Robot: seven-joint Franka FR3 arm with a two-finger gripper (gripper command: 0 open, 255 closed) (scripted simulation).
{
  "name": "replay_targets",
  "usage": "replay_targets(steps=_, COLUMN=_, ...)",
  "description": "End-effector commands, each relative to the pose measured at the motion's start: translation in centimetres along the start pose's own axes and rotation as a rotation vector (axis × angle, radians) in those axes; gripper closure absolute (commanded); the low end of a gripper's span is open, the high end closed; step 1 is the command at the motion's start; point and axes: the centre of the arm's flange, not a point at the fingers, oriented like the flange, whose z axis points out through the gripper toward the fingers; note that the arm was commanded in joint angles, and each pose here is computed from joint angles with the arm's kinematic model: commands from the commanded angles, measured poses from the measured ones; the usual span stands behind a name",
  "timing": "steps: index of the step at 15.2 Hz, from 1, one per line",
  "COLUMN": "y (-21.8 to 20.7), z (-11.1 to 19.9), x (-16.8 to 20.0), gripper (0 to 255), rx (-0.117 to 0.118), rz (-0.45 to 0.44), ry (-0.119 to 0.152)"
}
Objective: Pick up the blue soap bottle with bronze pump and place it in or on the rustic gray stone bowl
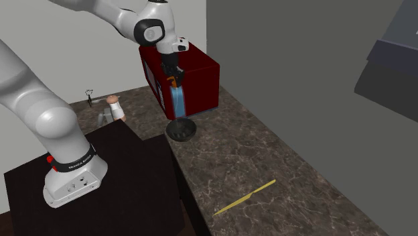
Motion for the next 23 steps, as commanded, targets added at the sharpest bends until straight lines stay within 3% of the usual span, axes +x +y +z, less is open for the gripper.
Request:
replay_targets(steps=1, y=0.1, z=1.1, x=-0.2, gripper=255, rx=0.000, rz=0.000, ry=0.001)
replay_targets(steps=16, y=0.3, z=8.9, x=-1.0, gripper=255, rx=0.000, rz=0.000, ry=0.001)
replay_targets(steps=23, y=0.3, z=8.9, x=-1.0, gripper=255, rx=0.000, rz=0.000, ry=0.001)
